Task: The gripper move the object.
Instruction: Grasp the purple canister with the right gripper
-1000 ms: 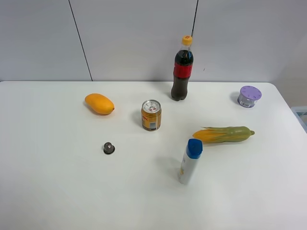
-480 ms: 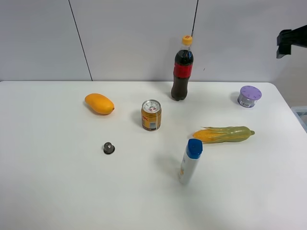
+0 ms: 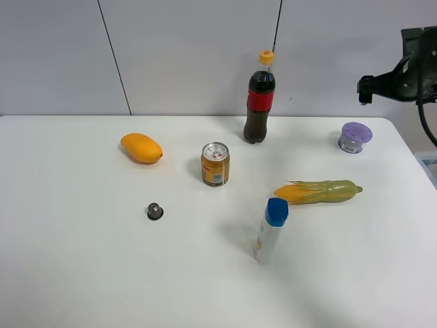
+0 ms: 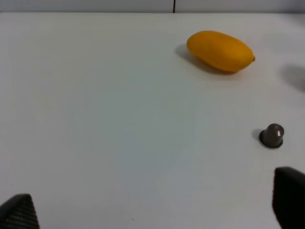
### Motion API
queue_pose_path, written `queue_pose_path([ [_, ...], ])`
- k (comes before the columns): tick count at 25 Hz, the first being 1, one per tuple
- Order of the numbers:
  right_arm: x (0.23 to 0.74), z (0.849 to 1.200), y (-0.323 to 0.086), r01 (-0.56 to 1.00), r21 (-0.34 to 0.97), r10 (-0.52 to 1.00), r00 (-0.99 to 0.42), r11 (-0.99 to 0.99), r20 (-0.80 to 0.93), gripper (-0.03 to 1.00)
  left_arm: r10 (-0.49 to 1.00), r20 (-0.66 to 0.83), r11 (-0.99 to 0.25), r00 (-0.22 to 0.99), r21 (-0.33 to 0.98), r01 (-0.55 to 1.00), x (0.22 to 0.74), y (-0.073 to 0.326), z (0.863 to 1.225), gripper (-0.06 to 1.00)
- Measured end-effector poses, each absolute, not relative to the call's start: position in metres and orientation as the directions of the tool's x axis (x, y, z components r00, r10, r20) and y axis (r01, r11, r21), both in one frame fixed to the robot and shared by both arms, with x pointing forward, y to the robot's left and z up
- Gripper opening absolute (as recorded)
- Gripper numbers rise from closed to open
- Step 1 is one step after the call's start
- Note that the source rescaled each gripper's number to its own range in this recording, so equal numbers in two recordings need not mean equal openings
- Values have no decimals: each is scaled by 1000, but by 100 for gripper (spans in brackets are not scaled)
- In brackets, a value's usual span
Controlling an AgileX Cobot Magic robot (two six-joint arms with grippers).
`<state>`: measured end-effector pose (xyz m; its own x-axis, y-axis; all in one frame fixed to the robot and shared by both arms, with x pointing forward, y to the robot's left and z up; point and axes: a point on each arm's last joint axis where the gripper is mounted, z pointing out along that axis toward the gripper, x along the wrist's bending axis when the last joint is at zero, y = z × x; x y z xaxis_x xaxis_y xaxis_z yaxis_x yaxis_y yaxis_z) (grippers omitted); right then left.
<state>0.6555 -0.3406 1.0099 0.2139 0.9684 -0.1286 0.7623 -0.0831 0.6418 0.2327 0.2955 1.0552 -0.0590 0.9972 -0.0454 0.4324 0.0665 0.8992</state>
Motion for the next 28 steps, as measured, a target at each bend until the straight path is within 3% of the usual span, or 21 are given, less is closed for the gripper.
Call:
queue_pose_path([
  [7,676,957,-338,766,629,973,223,-133,-65,100,997,-45,67,-59,899,432,233,296,1055,100],
  [15,683,922,-337,793,591,974,222,-148,-54,100,997,-45,67,-59,899,432,233,296,1055,100],
  [28,687,893,-349,791,582,968,249,-186,-30,100,997,-45,67,-59,899,432,233,296,1055,100],
])
